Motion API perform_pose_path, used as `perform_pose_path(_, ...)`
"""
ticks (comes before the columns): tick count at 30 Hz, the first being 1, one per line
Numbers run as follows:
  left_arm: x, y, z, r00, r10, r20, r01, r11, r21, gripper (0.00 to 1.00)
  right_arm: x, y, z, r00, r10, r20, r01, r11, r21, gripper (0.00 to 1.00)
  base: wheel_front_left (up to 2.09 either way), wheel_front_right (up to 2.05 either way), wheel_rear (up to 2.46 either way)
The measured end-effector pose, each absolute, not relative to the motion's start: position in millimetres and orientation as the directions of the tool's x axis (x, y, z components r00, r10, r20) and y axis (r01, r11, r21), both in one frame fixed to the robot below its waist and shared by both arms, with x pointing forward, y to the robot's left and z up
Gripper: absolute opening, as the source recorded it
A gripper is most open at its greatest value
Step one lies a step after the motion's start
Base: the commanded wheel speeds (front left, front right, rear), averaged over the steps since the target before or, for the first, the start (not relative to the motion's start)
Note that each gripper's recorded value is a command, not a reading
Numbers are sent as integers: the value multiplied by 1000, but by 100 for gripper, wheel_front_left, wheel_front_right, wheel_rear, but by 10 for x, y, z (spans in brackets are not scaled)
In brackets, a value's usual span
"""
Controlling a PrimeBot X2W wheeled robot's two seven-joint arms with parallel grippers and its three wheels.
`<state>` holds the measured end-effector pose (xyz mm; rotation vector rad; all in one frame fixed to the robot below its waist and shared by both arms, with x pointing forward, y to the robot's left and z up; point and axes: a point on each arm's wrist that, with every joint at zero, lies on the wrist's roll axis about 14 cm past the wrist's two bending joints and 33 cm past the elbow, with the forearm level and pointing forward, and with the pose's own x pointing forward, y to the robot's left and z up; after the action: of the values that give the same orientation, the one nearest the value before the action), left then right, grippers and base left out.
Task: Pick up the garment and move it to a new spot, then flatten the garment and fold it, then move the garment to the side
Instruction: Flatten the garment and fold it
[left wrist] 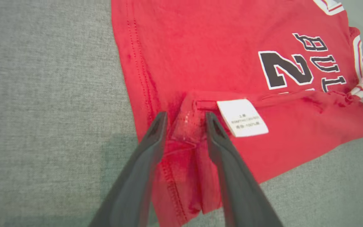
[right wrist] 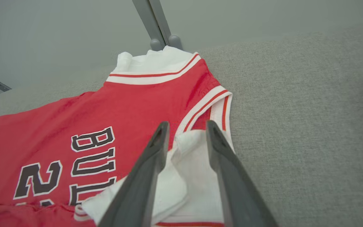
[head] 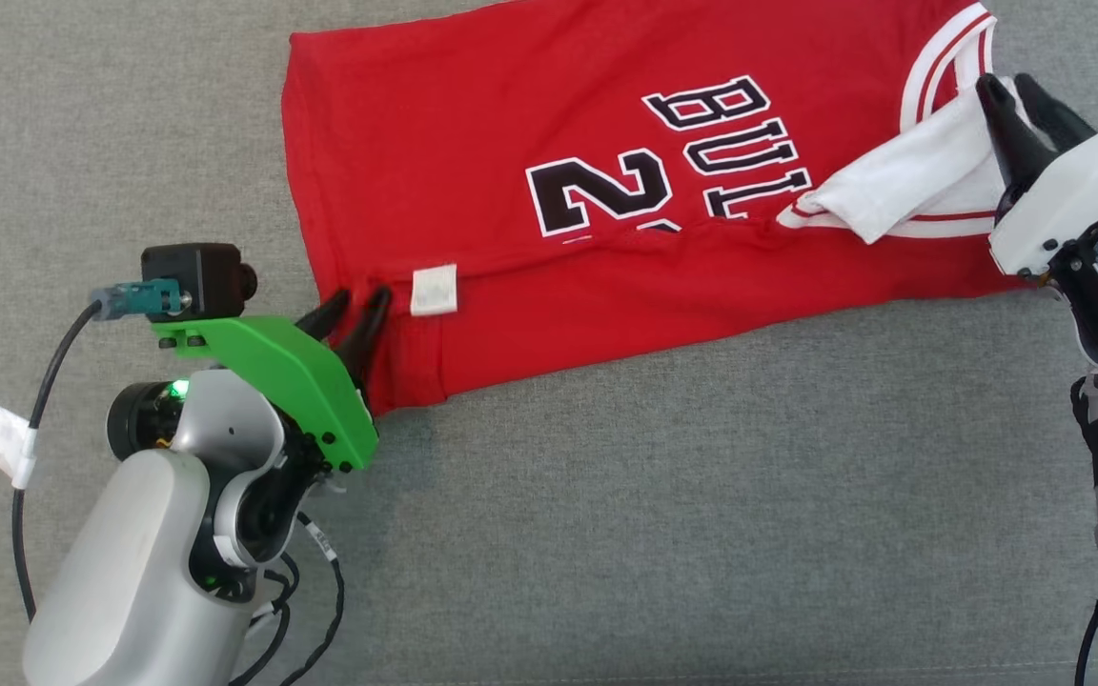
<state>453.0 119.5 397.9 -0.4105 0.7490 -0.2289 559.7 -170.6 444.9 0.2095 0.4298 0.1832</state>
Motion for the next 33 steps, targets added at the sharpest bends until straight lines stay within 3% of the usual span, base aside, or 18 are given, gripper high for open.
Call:
perform_pose_path(4, 4549, 1362, 4022, 760, -283, -585, 30, 915, -403, 100, 5604, -1769, 4579, 920, 208, -334, -125, 959, 254, 100, 0, 0, 0)
perform_pose_path(8, 4427, 1470, 4157, 810, -235, -537, 9, 921, -389, 100, 5386, -1953, 4620, 925, 180, -334, -111, 970, 215, 100, 0, 0, 0)
perform_pose_path(16, 4121, 1123, 3992, 764, -294, -575, 35, 908, -417, 100, 5003, -2374, 4300, 868, 95, -488, -80, 995, 52, 100, 0, 0, 0)
perform_pose_path(29, 4089, 1110, 3662, 722, -269, -637, 5, 923, -385, 100, 5012, -2030, 3794, 759, 186, -624, -149, 983, 111, 100, 0, 0, 0)
perform_pose_path(31, 4087, 1114, 3648, 720, -267, -640, 6, 925, -380, 47, 5001, -2033, 3776, 750, 189, -634, -150, 982, 115, 100, 0, 0, 0)
perform_pose_path(33, 4084, 1122, 3635, 718, -265, -644, 15, 930, -367, 29, 4996, -2080, 3759, 746, 179, -642, -144, 984, 107, 100, 0, 0, 0)
